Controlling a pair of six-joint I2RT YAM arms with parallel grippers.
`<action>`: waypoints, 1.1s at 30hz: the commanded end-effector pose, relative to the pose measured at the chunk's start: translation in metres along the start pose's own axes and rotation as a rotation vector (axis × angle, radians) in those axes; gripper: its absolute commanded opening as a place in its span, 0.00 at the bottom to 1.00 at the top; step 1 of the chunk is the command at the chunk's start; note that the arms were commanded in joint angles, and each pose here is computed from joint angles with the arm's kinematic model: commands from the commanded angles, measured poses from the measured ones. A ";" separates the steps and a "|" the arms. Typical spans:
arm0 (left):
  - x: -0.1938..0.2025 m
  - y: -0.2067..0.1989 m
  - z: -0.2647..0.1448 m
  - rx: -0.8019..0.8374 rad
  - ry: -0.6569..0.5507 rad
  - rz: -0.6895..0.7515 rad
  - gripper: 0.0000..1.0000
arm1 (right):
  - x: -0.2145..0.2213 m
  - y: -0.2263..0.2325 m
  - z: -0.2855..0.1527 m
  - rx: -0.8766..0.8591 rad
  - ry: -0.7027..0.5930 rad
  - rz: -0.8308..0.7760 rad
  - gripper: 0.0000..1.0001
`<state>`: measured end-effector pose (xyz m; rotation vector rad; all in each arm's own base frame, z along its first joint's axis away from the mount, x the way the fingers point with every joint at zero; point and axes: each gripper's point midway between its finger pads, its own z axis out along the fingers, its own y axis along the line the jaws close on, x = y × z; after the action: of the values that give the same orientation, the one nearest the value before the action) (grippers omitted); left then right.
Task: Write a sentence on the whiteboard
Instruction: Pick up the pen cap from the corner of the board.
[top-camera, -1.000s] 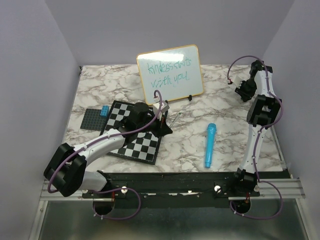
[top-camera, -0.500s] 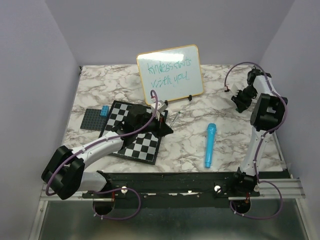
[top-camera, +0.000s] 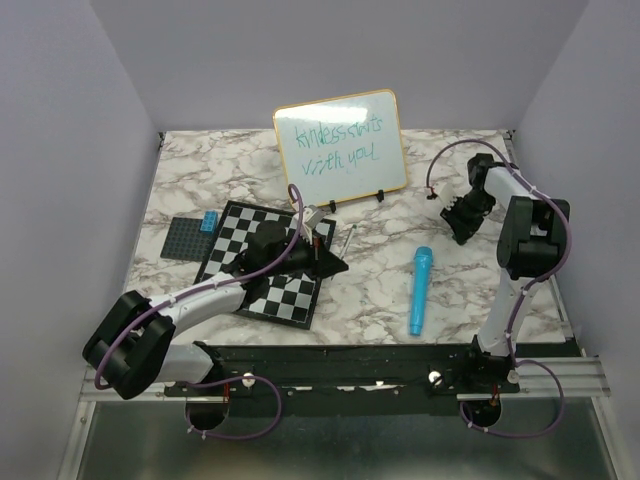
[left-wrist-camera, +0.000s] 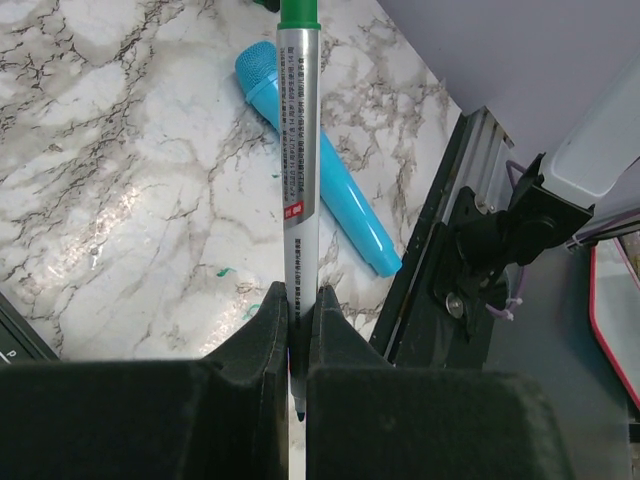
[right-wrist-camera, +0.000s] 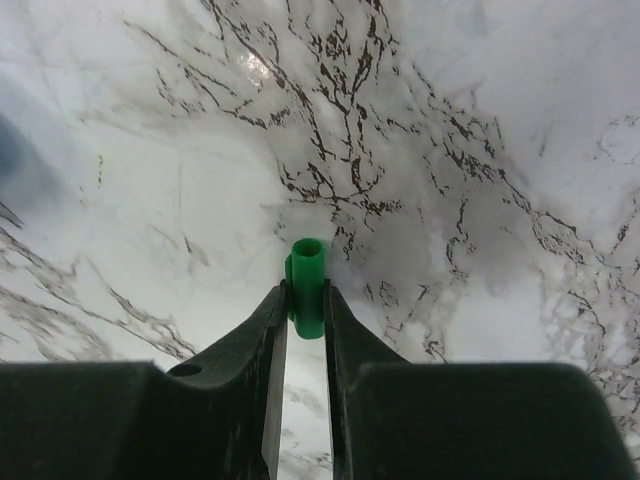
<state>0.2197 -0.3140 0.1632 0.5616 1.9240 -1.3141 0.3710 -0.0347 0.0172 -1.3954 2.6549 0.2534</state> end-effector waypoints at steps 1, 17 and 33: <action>-0.013 -0.010 -0.003 0.030 -0.063 -0.004 0.00 | -0.004 0.013 0.009 -0.010 -0.012 0.108 0.25; -0.008 -0.012 -0.019 0.008 -0.107 -0.020 0.00 | -0.044 0.025 -0.010 -0.030 -0.226 0.154 0.22; -0.014 -0.005 -0.015 -0.020 -0.153 -0.070 0.00 | -0.079 0.061 -0.059 -0.003 -0.329 0.017 0.22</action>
<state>0.2142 -0.3020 0.1789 0.4115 1.8626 -1.3554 0.3763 0.0208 0.0727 -1.1244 2.4906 0.4044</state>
